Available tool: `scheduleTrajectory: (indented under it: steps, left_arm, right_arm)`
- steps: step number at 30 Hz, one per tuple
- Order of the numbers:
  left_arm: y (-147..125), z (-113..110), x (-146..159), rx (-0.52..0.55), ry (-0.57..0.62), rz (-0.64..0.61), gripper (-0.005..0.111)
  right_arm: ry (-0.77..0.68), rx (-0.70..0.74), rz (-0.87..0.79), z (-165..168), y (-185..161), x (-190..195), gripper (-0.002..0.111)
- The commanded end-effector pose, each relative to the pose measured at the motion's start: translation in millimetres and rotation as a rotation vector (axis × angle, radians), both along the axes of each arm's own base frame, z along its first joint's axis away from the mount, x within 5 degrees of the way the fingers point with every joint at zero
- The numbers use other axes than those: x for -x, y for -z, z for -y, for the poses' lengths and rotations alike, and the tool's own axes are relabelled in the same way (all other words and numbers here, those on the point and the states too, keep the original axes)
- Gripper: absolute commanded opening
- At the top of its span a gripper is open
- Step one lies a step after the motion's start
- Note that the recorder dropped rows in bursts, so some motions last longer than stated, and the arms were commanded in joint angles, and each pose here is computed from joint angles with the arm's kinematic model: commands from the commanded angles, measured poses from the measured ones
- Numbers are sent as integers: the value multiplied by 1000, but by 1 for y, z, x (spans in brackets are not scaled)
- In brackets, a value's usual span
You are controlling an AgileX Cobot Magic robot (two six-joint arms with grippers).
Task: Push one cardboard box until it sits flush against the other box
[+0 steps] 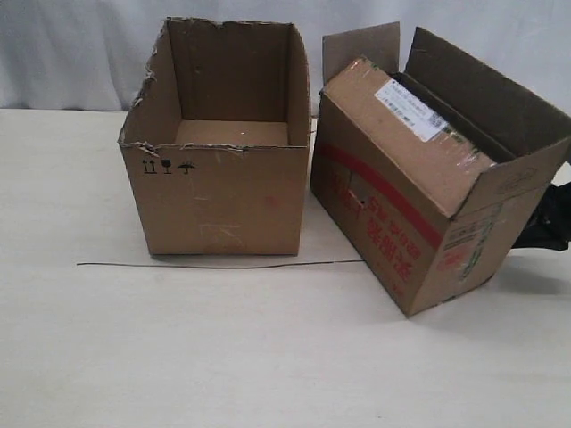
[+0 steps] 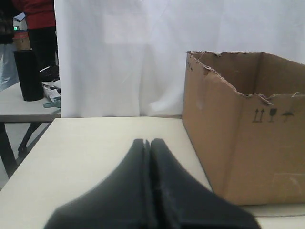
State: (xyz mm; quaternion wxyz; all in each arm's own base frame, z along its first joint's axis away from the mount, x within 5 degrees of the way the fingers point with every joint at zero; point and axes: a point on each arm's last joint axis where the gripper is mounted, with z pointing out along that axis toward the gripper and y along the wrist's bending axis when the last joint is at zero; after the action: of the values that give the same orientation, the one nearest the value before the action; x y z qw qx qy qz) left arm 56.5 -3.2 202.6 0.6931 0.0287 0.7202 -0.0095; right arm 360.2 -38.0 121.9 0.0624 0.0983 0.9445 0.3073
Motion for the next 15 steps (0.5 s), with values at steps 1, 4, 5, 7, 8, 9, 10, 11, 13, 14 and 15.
scheduleTrajectory:
  steps: [1, 4, 5, 7, 8, 9, 10, 11, 13, 14, 15]
  left_arm:
    - [0, 0, 0, 5, 1, 5, 0]
    - [0, 0, 0, 5, 1, 5, 0]
    - [0, 0, 0, 5, 1, 5, 0]
    - [0, 0, 0, 5, 1, 5, 0]
    - [0, 0, 0, 5, 1, 5, 0]
    - [0, 0, 0, 5, 1, 5, 0]
    - [0, 0, 0, 5, 1, 5, 0]
    - [0, 0, 0, 5, 1, 5, 0]
    - [0, 0, 0, 5, 1, 5, 0]
    - [0, 0, 0, 5, 1, 5, 0]
    - [0, 0, 0, 5, 1, 5, 0]
  right_arm:
    - [-51, -20, 29, -27, 2, 1, 5]
    - [-42, -11, 48, -38, 2, -3, 5]
    - [-33, -14, 54, -40, 1, -4, 5]
    - [-18, -20, 66, -43, 1, -6, 5]
    - [-9, -18, 72, -44, 1, -7, 5]
    - [1, -23, 73, -45, 1, -8, 5]
    - [3, -31, 78, -46, 2, -9, 5]
    - [2, -40, 82, -49, 3, -10, 5]
    - [-4, -56, 72, -54, 8, -12, 5]
    - [-15, -60, 65, -57, 11, -12, 5]
    - [-24, -62, 63, -60, 12, -14, 5]
